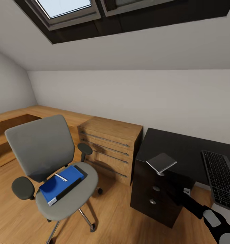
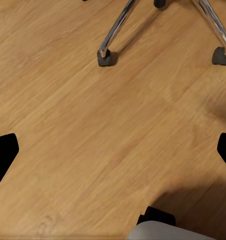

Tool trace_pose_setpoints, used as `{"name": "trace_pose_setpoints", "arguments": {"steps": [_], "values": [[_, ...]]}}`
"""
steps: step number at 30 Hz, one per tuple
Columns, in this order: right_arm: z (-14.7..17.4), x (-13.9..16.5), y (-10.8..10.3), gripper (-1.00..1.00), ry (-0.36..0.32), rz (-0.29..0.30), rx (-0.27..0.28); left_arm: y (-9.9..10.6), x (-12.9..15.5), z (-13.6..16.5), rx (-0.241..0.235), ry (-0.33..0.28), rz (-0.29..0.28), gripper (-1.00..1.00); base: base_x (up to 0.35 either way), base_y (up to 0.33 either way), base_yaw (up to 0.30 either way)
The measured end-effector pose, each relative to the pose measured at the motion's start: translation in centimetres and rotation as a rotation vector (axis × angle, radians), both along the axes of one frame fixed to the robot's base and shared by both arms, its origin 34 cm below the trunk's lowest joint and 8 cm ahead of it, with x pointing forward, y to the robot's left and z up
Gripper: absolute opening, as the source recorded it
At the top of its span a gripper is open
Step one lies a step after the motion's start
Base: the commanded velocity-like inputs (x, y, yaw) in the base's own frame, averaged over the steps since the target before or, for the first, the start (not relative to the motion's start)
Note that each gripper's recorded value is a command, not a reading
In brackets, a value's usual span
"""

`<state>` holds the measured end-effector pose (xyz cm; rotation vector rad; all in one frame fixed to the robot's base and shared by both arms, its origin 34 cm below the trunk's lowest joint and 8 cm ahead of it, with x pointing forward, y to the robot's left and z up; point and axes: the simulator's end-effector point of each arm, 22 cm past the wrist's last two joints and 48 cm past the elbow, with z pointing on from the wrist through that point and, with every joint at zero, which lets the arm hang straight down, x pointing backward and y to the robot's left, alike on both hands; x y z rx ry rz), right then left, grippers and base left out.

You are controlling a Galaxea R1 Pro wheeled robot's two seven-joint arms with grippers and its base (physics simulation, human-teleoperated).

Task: In the bedroom, organize the workspace by keeping the computer under the desk, ensuring the monitor is on the desk, placing the keyboard on the desk next to the monitor, placing the mouse on the desk next to the keyboard, moving the folder from the swivel chair onto the desk next to the mouse, stacking the notebook on top of the folder with the pen on top of the notebook, and positioning the swivel chair next to the desk.

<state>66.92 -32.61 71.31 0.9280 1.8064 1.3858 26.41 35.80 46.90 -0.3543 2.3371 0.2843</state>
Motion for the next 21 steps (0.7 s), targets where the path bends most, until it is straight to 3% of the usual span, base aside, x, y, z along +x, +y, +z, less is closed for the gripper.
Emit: {"name": "trace_pose_setpoints", "arguments": {"steps": [21], "values": [[0.8, 0.2, 0.3, 1.0, -0.007, -0.003, -0.028, 0.0, 0.1, 1.1, 0.0, 0.0, 0.0, 1.0, -0.008, 0.0, 0.0]]}}
